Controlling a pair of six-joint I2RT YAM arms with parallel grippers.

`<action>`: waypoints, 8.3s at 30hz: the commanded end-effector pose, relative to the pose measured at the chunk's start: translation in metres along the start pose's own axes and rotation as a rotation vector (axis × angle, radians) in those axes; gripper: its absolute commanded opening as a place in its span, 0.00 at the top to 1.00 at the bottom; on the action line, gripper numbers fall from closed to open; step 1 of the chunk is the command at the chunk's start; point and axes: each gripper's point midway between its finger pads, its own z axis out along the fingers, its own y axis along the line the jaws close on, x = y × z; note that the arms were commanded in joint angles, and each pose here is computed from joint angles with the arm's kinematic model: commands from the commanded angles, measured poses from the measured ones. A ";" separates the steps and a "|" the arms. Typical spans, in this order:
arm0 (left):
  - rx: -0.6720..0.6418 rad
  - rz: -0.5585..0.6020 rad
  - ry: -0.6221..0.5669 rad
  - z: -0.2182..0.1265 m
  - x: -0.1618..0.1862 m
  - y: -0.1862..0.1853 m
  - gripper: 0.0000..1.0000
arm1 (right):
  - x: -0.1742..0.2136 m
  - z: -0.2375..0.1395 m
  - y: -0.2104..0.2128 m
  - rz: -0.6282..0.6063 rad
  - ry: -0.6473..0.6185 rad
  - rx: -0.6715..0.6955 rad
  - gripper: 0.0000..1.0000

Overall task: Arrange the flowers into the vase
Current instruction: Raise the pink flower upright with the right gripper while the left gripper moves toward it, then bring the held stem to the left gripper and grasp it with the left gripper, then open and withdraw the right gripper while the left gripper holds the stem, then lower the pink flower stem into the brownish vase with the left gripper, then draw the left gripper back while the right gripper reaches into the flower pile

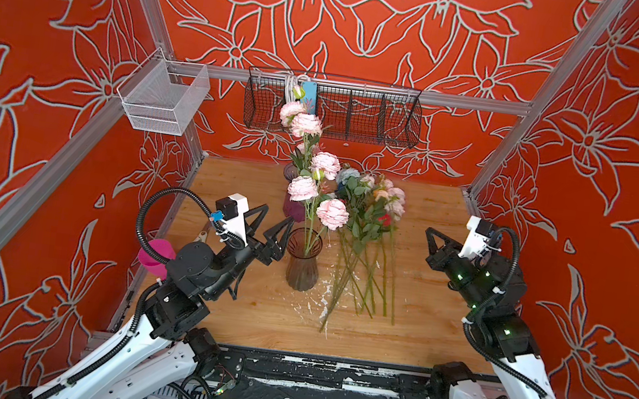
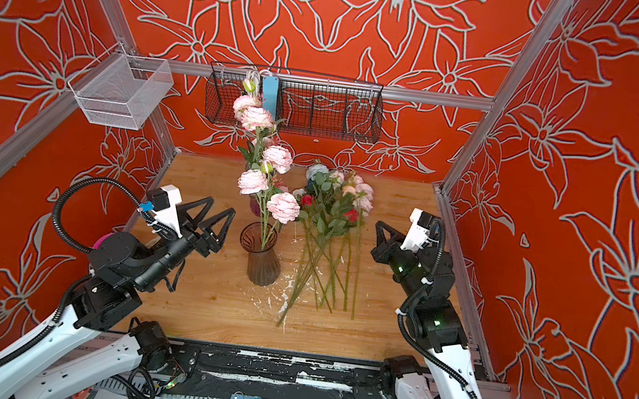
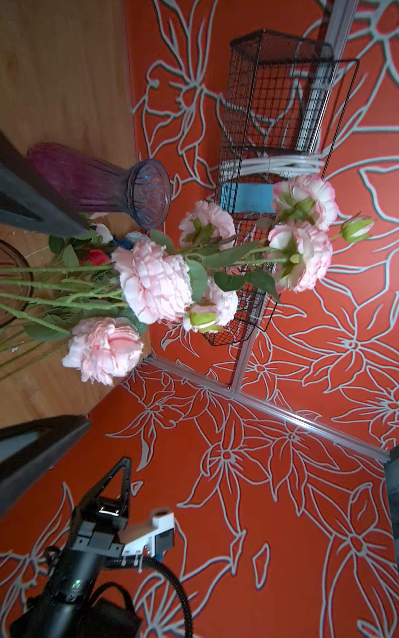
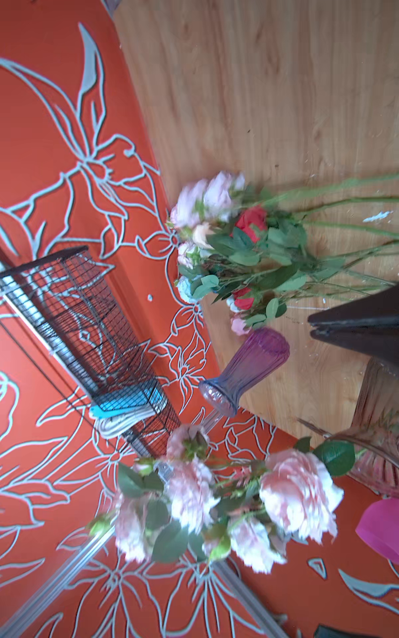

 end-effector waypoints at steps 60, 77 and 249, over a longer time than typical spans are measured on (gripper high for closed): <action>0.270 -0.014 0.095 0.006 0.003 -0.052 0.17 | 0.036 0.032 -0.062 -0.046 0.165 0.268 1.00; 0.583 -0.014 0.139 -0.013 0.006 -0.102 0.12 | 0.027 -0.008 0.192 -0.332 0.082 -0.446 1.00; -0.542 -0.333 -0.035 -0.007 0.023 0.109 0.18 | 0.253 0.131 -0.080 0.154 0.792 0.384 0.75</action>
